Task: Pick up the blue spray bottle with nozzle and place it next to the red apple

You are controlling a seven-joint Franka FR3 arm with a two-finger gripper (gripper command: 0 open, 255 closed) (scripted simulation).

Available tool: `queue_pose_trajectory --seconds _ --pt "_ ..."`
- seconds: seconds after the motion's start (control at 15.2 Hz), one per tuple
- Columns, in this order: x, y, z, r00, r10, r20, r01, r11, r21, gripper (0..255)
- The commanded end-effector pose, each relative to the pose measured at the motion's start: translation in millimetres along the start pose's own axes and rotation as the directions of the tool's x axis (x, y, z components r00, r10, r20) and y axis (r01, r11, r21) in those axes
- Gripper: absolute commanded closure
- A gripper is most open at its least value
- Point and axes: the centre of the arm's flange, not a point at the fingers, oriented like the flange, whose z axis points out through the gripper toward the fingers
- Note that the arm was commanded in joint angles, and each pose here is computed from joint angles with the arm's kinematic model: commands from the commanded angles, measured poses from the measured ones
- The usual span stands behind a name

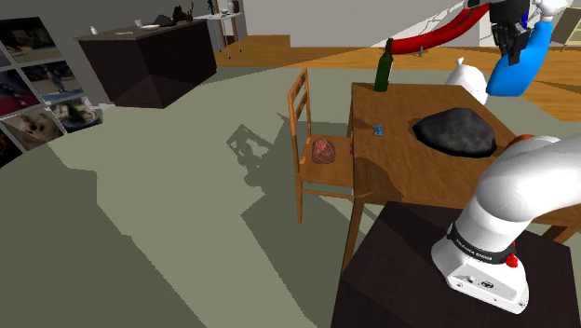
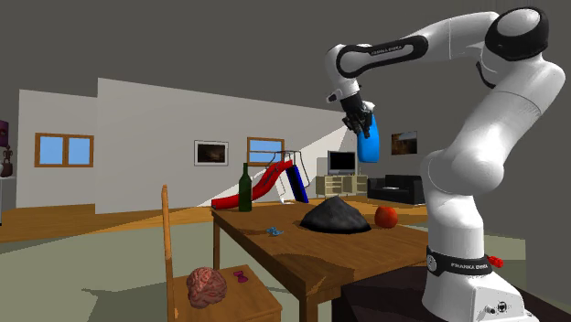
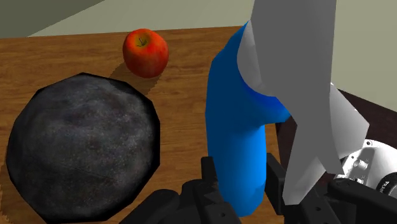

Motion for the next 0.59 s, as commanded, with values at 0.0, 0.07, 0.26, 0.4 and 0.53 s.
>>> queue_pose_trajectory --seconds 0.0,0.07,0.26,0.4,0.53 --pt "-25 2 8 1.000 -0.001 0.001 0.001 1.000 0.000 255" --pt "-37 3 14 1.000 -0.001 0.001 0.001 1.000 0.000 255" --pt "-72 5 31 1.000 -0.001 0.001 0.001 1.000 0.000 255" --pt "-96 6 43 1.000 -0.001 0.001 0.001 1.000 0.000 255" --pt "-119 7 55 1.000 -0.001 0.001 0.001 1.000 0.000 255"
